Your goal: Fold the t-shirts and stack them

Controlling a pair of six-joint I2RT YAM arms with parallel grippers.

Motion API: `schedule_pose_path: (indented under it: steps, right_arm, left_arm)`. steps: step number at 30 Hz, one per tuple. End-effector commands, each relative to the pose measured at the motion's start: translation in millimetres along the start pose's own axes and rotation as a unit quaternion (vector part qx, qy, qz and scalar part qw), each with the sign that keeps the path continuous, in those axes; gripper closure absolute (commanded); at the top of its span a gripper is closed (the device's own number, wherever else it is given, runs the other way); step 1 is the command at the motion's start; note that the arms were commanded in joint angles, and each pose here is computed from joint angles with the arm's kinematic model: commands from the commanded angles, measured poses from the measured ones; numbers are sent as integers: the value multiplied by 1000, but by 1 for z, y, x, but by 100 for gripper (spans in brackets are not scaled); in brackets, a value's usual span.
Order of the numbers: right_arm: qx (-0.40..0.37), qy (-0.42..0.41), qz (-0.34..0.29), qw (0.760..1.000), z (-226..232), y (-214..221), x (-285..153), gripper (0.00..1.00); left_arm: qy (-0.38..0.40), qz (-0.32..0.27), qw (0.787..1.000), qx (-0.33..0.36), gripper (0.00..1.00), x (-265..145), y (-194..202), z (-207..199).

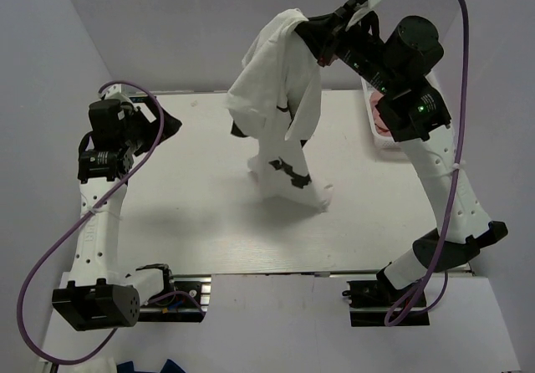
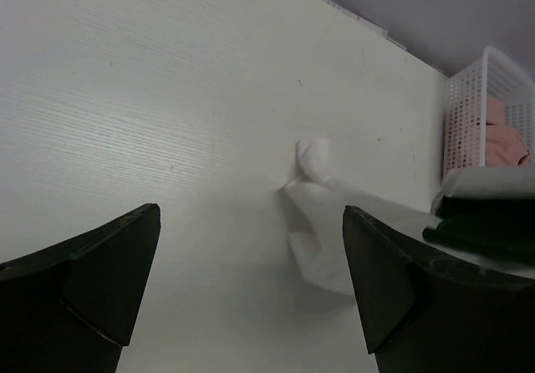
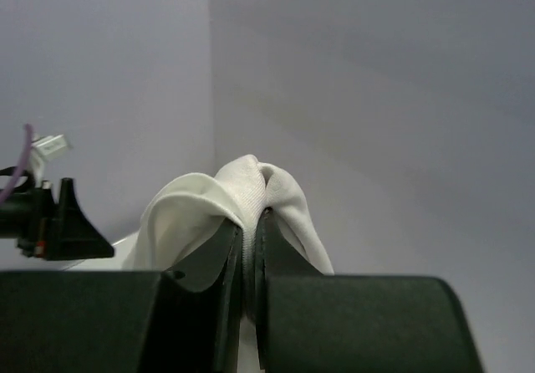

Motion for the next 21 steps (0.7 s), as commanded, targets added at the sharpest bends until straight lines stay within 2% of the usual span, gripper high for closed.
schedule_pose_path:
  steps: [1,4,7,9,10,11,12,13,14,15,17,21]
  right_arm:
    - [-26,-80,-112,990,28,-57,-16,100]
    - [-3,-58,-88,994,20,-38,-9,100]
    - [17,-22,-36,999,10,-12,-6,100]
    - [17,20,2,1000,-1,13,-7,100]
    - [7,71,26,997,-10,29,-13,100]
    - [13,102,63,993,-20,57,-14,100]
    - [23,140,77,987,-27,70,-18,91]
    - [27,168,108,979,-30,84,-27,54]
    - [36,251,148,956,-46,122,-36,24]
    - [34,266,174,948,-48,135,-42,10]
    - [7,293,224,930,-52,167,-62,10]
    - [-4,198,316,928,-33,200,-81,10]
  left_arm:
    - [-2,-15,1000,7,0,-13,0,-3]
    - [-8,-12,1000,11,0,-16,2,-2]
    - [-13,-11,1000,15,0,-21,2,-2]
    - [-18,-13,1000,15,0,-23,1,-2]
    - [-18,-13,1000,15,0,-23,1,-2]
    - [-20,-7,1000,13,0,-23,3,-1]
    - [-20,-9,1000,14,0,-26,0,-3]
    - [-24,5,1000,11,0,-23,3,-1]
    - [-20,9,1000,10,0,-23,1,-2]
    - [-20,8,1000,11,0,-25,0,-3]
    - [-23,20,1000,8,0,-25,1,-3]
    - [-28,33,999,5,0,-26,1,-3]
Point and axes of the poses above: each gripper's point midway between its finger pads, its own x axis out along the fingers, its own z axis along the line the jaws close on, y = z × x, the point moved 10 cm from there along -x, back along the fingers, and after that the axes turned 11 degrees about x, right-handed, at the moved point
